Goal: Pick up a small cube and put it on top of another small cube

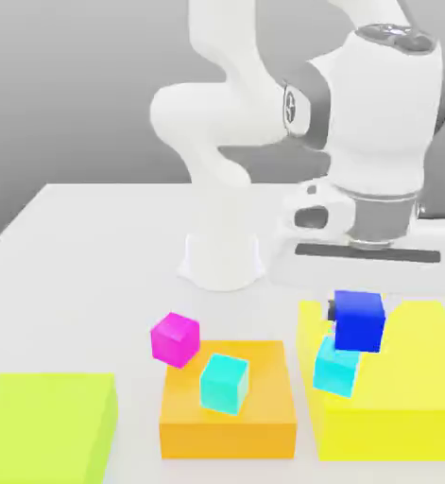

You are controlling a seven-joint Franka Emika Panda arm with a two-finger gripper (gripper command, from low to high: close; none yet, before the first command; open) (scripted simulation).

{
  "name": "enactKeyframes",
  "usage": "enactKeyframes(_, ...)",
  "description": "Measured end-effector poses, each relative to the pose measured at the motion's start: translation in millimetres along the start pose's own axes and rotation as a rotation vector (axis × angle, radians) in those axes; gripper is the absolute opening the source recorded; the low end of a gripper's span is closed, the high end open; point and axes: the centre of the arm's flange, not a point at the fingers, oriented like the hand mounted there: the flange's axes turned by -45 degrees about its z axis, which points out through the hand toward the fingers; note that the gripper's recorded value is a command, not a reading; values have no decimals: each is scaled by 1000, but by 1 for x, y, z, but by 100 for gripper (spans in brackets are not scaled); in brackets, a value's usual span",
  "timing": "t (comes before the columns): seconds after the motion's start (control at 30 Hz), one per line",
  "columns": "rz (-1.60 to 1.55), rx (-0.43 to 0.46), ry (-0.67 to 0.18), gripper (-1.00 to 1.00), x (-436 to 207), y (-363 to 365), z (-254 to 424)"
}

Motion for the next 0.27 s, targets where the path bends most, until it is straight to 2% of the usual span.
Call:
enactKeyframes(0.13, -21, -3, 1, -100, -4, 1, 44)
enactKeyframes(0.17, -22, -2, 1, 100, -5, 1, 53)
enactKeyframes(0.27, -22, -2, 1, 100, -5, 1, 53)
